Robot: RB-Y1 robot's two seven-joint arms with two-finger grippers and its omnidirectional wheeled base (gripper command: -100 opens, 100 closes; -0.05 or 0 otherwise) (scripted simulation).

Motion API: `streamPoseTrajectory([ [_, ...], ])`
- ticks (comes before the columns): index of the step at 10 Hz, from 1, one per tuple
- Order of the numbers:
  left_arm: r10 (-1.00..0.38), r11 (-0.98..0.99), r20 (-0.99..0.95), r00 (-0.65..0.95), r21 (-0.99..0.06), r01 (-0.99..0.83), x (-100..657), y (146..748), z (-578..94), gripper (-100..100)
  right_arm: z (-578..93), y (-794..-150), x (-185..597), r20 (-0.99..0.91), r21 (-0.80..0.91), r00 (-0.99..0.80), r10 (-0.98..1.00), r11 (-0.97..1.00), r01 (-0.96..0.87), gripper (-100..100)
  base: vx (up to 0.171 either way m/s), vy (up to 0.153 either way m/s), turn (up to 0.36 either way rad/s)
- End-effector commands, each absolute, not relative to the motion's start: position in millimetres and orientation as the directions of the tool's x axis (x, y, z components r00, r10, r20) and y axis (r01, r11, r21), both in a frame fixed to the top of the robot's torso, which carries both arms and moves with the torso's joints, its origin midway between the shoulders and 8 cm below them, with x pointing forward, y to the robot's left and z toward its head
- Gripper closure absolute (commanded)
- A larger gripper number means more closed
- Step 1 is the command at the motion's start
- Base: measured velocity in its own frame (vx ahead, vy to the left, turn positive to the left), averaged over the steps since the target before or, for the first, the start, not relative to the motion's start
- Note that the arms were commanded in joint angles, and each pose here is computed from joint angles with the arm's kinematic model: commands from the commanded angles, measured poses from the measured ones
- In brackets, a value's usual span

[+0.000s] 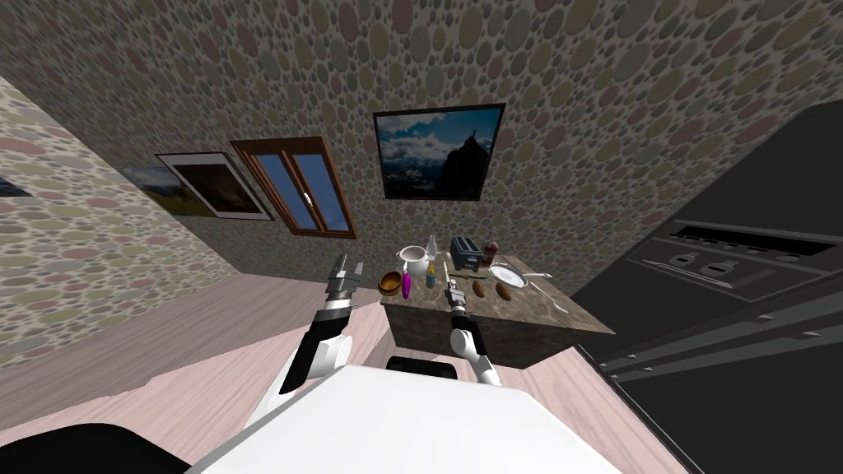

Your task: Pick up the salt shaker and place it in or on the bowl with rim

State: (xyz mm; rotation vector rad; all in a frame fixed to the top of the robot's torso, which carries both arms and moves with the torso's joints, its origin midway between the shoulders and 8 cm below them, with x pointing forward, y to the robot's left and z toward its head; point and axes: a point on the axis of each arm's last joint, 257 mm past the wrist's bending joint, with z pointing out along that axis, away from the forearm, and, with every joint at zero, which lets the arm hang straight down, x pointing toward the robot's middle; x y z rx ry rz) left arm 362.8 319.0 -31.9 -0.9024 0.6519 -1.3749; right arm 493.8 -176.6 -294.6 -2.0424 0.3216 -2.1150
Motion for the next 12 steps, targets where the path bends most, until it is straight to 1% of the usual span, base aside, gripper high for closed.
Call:
streamPoseTrajectory([
  [1, -0.987, -0.034, 0.113, 0.114, -0.843, 0.537, 363, 319, -32, 0, -293, -175, 503, 0.966, -0.258, -0.032, -0.257, -0.966, -0.011, 100, -0.228, 0.146, -0.117],
  [4, -0.987, -0.035, 0.113, 0.114, -0.843, 0.537, 363, 319, -32, 0, -284, -179, 521, 0.975, -0.218, -0.04, -0.218, -0.976, -0.004, 100, -0.224, 0.149, -0.088],
  [7, -0.987, -0.034, 0.113, 0.114, -0.843, 0.537, 363, 319, -32, 0, -272, -186, 540, 0.984, -0.17, -0.051, -0.17, -0.985, 0.0, 100, -0.184, 0.117, -0.095],
  [9, -0.987, -0.035, 0.113, 0.114, -0.843, 0.537, 363, 319, -32, 0, -264, -190, 553, 0.988, -0.14, -0.059, -0.14, -0.99, 0.002, 100, -0.173, 0.149, -0.09],
  [12, -0.987, -0.035, 0.113, 0.114, -0.843, 0.537, 363, 319, -32, 0, -251, -196, 572, 0.992, -0.103, -0.067, -0.103, -0.995, 0.004, 100, -0.215, 0.13, -0.092],
])
